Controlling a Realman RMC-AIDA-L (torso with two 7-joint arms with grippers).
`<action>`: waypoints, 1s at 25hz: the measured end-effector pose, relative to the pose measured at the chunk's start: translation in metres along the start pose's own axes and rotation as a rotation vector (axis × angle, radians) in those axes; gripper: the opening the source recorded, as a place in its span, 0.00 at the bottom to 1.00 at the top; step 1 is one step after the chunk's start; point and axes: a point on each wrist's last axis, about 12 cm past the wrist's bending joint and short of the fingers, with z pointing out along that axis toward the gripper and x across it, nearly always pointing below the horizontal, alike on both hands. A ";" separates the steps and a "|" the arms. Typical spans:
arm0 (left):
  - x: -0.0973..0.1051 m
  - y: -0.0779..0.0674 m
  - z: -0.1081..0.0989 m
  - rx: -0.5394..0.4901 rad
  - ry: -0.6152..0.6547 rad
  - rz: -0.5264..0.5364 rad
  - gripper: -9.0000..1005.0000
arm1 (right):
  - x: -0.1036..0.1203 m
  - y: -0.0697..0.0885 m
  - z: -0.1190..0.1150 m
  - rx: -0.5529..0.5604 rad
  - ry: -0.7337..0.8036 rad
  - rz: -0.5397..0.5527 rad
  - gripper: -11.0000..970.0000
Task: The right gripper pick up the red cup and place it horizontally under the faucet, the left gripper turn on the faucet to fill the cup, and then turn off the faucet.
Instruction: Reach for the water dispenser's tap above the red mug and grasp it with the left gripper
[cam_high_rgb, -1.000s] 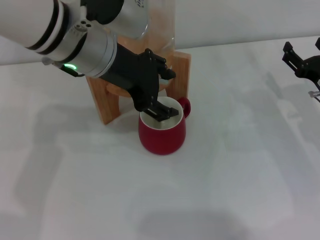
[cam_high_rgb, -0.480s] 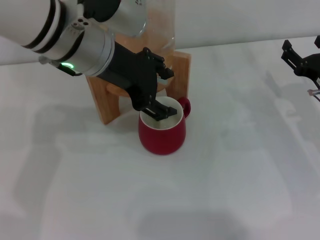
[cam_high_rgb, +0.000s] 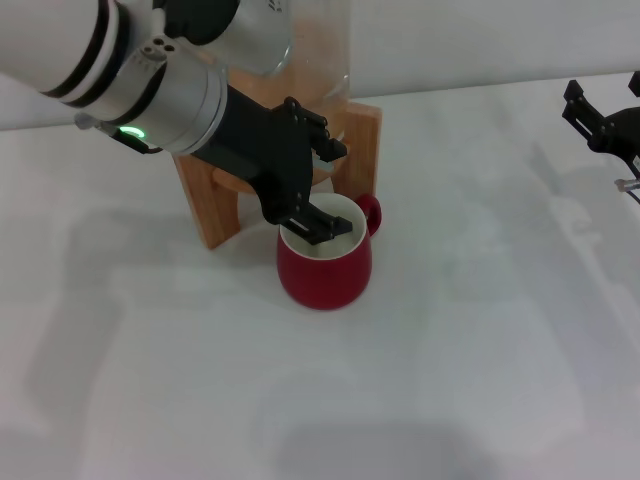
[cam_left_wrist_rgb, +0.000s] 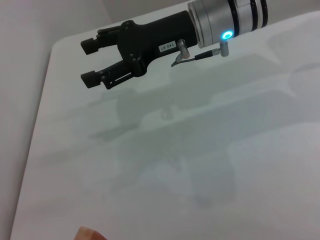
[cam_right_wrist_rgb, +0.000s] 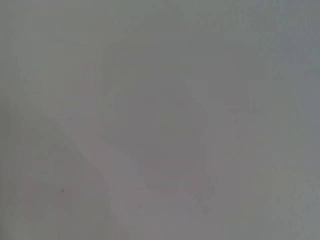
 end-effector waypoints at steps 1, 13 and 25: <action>0.000 0.000 0.000 0.000 0.000 0.000 0.81 | 0.000 0.000 0.000 0.000 0.000 0.000 0.90; -0.001 -0.001 -0.001 0.003 0.000 0.001 0.81 | 0.000 0.000 0.000 0.002 -0.001 -0.002 0.90; -0.002 0.000 -0.006 -0.017 0.004 0.011 0.81 | 0.000 0.000 0.000 0.002 0.000 -0.003 0.90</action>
